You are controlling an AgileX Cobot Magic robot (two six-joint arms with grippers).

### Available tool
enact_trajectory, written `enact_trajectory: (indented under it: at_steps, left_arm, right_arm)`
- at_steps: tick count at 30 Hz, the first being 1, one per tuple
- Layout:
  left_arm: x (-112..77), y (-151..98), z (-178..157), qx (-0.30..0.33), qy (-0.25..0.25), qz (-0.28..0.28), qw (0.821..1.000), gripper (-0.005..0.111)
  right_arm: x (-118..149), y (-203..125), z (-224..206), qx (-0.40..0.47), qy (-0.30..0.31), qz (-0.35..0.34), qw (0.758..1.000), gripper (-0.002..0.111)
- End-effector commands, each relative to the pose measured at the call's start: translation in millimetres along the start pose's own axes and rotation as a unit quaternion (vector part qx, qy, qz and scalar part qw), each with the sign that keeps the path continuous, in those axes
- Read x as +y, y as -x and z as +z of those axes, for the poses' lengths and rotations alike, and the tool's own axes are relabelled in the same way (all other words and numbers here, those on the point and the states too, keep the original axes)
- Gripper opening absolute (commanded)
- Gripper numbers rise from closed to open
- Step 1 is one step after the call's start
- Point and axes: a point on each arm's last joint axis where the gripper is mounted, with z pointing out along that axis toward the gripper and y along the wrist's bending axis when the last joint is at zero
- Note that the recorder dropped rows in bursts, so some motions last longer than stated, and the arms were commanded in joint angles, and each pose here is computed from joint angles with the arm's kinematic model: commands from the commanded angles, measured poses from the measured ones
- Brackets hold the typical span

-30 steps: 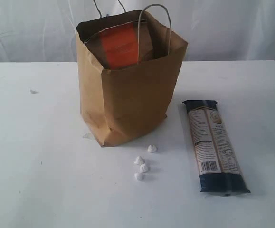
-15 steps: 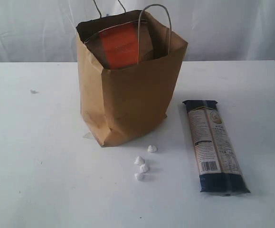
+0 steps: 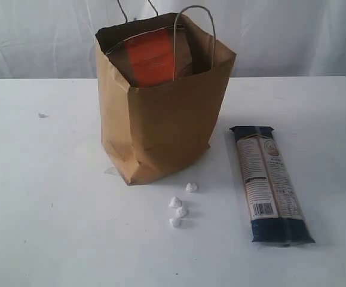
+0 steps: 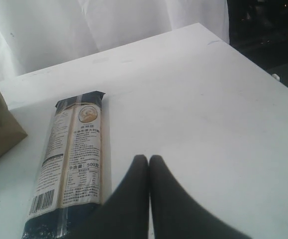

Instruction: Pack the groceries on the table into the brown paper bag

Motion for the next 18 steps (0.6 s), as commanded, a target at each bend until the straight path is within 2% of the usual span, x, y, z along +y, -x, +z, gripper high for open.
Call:
enact_trajectory:
  at_steps: [1, 4, 15, 18]
  left_arm:
    - [1.3, -6.4, 2.1, 0.013, 0.004, 0.012, 1.0, 0.0]
    - [1.4, -6.1, 2.4, 0.01, 0.003, 0.028, 1.0, 0.0]
    - [1.4, -5.8, 2.4, 0.008, 0.003, 0.028, 1.0, 0.0]
    - [1.4, -5.8, 2.4, 0.008, 0.003, 0.028, 1.0, 0.0]
  right_arm:
    - [0.1, -0.3, 0.0, -0.002, 0.002, -0.01, 1.0, 0.0]
    - [0.1, -0.3, 0.0, -0.002, 0.002, -0.01, 1.0, 0.0]
    - [0.2, 0.1, 0.0, -0.004, 0.003, -0.01, 1.0, 0.0]
    - [2.3, 6.2, -0.2, -0.038, 0.013, -0.019, 0.999, 0.0]
